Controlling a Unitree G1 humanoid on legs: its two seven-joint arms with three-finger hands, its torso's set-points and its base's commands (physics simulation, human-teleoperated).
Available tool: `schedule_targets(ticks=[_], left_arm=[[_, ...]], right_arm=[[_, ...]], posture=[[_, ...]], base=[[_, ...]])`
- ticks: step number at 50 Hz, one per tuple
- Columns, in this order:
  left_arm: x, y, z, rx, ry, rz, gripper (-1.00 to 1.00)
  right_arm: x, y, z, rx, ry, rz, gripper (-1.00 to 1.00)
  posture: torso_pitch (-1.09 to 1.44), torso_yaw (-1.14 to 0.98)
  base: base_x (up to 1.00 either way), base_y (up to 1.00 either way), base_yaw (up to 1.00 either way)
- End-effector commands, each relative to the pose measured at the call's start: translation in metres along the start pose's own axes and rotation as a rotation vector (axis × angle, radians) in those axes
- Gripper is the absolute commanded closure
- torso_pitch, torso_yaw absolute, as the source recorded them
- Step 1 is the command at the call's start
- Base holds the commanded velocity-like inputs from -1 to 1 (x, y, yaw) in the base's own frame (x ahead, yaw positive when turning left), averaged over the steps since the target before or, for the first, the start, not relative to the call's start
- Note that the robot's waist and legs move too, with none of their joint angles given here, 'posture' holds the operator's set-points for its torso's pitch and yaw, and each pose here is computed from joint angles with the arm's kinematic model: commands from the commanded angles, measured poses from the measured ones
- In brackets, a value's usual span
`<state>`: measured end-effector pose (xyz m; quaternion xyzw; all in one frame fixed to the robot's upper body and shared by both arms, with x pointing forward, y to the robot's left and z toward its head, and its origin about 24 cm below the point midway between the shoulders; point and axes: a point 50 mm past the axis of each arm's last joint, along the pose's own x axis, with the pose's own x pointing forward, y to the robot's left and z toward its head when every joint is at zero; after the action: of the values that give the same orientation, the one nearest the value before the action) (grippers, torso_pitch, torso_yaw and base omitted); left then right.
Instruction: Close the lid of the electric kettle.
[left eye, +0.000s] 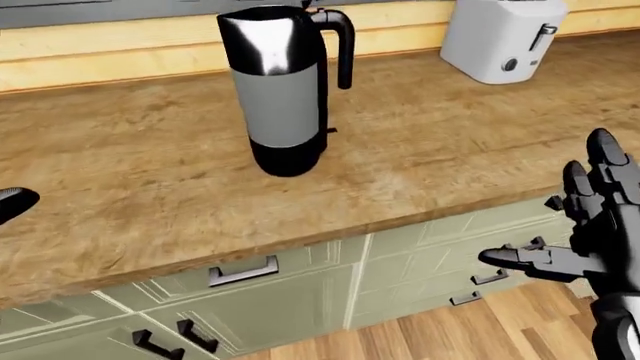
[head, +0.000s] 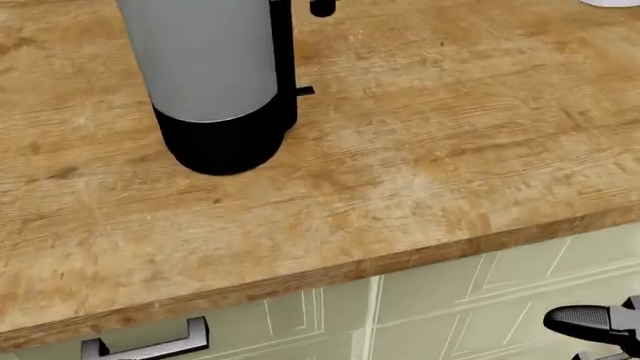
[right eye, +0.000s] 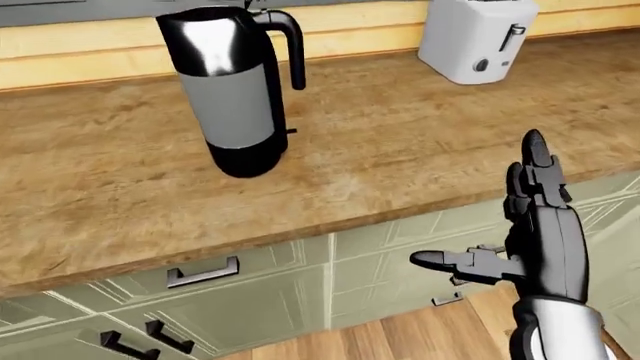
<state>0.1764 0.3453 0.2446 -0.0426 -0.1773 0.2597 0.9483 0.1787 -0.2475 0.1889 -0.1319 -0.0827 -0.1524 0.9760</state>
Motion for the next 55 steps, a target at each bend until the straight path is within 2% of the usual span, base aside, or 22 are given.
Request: schedule_targets(ticks=[1, 43, 45, 46, 55], left_arm=[[-0.0002, -0.0041, 0.0079, 0.005, -0.046, -0.023, -1.0], [-0.0019, -0.0054, 0.0111, 0.012, -0.056, -0.033, -1.0], [-0.0021, -0.006, 0.0114, 0.012, -0.056, -0.036, -1.0], [-0.0021, -0.0062, 0.0115, 0.013, -0.057, -0.037, -1.0], [-0.0023, -0.007, 0.0114, 0.015, -0.059, -0.04, -1.0]], right_arm=[[-0.0005, -0.0013, 0.0061, -0.011, -0.042, -0.01, -1.0], [-0.0015, -0.0002, 0.0065, -0.008, -0.048, -0.006, -1.0], [-0.0014, -0.0002, 0.0069, 0.004, -0.056, -0.004, -1.0], [-0.0028, 0.0011, 0.0084, 0.038, -0.072, 0.016, -1.0], [-0.0025, 0.0004, 0.0078, 0.045, -0.078, 0.007, -1.0]], posture=[[0.0, 0.0], [0.0, 0.0], [0.0, 0.0], [0.0, 0.0], [0.0, 0.0]], base=[[0.0, 0.0, 0.0], [0.0, 0.0, 0.0], [0.0, 0.0, 0.0], [0.0, 0.0, 0.0], [0.0, 0.0, 0.0]])
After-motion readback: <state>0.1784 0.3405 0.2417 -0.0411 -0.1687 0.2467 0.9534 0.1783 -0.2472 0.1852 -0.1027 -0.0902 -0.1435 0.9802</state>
